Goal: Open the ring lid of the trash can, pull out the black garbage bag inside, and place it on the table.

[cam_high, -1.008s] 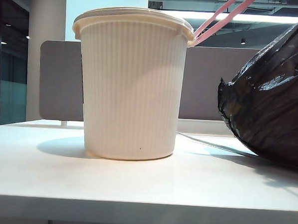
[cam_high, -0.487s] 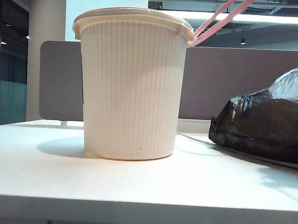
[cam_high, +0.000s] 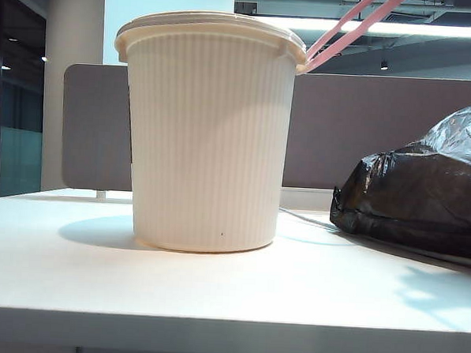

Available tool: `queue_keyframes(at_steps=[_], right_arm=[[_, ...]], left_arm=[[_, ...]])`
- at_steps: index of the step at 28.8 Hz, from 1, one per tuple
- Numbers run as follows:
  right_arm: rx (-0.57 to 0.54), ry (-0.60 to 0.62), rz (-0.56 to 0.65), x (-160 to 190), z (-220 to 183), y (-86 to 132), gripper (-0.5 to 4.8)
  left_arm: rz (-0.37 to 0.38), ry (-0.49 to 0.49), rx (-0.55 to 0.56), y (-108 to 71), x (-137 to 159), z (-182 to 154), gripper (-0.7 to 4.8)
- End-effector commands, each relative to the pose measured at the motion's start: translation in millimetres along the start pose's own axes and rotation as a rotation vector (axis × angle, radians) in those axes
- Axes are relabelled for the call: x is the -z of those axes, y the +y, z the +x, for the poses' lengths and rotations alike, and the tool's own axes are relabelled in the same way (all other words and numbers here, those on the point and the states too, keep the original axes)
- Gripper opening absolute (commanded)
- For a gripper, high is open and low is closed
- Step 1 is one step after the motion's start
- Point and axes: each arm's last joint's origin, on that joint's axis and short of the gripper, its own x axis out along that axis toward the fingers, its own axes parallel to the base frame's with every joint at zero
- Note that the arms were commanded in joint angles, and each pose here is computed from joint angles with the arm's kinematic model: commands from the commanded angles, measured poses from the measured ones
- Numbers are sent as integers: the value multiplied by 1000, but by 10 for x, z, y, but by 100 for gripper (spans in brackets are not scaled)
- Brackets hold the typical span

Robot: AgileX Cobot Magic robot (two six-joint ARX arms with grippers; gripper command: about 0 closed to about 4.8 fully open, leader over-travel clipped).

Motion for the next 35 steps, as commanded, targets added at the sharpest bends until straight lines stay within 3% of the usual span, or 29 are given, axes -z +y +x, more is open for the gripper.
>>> queue_keyframes(at_steps=[1, 5, 7, 9, 12, 17, 19, 27, 35], right_arm=[[15, -102, -26, -95, -222, 49, 201], [27, -171, -38, -119, -482, 118, 171], [20, -197, -46, -117, -604, 155, 165], [-11, -229, -58, -96, -727, 202, 165], [-33, -271, -71, -3, -892, 268, 164], [-27, -337, -67, 249, -1100, 360, 92], [-29, -348, -48, 354, -1142, 385, 92], [-58, -337, 67, 796, -1106, 436, 92], [-64, -383, 119, 1058, -1031, 449, 83]], left_arm=[[91, 29, -102, -64, 74, -80, 426], [148, 67, -197, -165, 154, -189, 418], [171, 82, -229, -222, 186, -242, 366], [197, 94, -260, -290, 221, -304, 362], [218, 74, -313, -391, 271, -398, 362], [263, 28, -410, -524, 424, -557, 362], [284, 13, -442, -565, 512, -619, 362], [311, -21, -459, -614, 776, -734, 362], [283, 9, -466, -522, 1064, -760, 360]])
